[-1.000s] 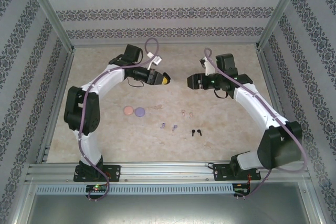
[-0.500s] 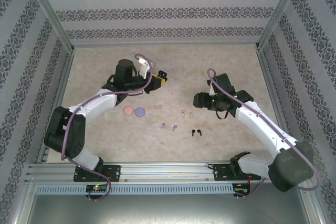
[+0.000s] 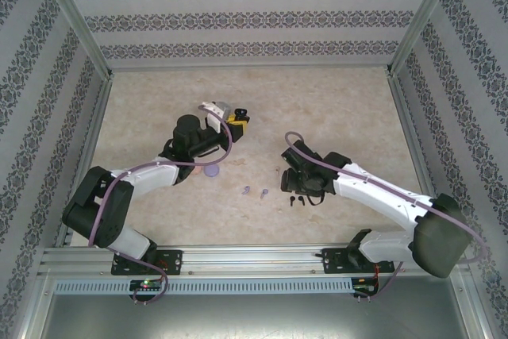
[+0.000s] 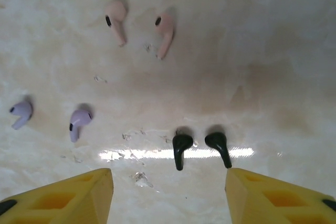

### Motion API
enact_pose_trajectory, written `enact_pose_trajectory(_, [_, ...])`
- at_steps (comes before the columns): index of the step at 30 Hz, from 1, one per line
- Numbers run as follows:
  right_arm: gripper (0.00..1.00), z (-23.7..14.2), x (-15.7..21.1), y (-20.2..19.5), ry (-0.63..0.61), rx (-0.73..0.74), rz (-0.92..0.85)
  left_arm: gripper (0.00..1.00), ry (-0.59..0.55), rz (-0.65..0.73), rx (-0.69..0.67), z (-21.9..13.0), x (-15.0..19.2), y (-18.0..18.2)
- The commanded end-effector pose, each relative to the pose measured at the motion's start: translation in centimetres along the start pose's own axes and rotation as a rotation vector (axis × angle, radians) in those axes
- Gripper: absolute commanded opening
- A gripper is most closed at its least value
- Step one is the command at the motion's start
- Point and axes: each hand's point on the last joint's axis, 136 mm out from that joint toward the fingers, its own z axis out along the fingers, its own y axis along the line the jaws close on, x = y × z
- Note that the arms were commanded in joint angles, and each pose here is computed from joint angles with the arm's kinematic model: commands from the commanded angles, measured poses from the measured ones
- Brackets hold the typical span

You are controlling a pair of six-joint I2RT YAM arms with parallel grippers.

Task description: Insert the wireless bluetooth earbuds into the charging case

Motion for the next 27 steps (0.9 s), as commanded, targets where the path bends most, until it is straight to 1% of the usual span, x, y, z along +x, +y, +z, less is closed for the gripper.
enact_pose_trajectory(1, [0.53, 1.1, 0.8, -0.9, -0.009, 0.075, 0.075, 0.00, -0.206, 0.054, -0.012, -0.4, -4.7, -0.7])
enact_pose_trajectory(5, [0.45, 2.0, 1.7, -1.1, 0.007, 0.118, 0.083, 0.00, -0.260, 0.076, -0.004, -0.8, -6.1, -1.3])
enact_pose_trajectory(9, [0.41, 2.9, 2.0, -1.2, 0.019, 0.142, 0.091, 0.00, -0.286, 0.107, 0.014, -1.2, -7.0, -2.1])
enact_pose_trajectory(22, [0.37, 5.4, 2.5, -0.5, 0.074, 0.187, 0.091, 0.00, -0.344, 0.158, 0.021, -2.7, -9.0, -3.4])
enact_pose_trajectory(27, [0.36, 5.9, 2.5, -0.5, 0.080, 0.207, 0.089, 0.00, -0.347, 0.164, 0.024, -2.9, -9.0, -3.5])
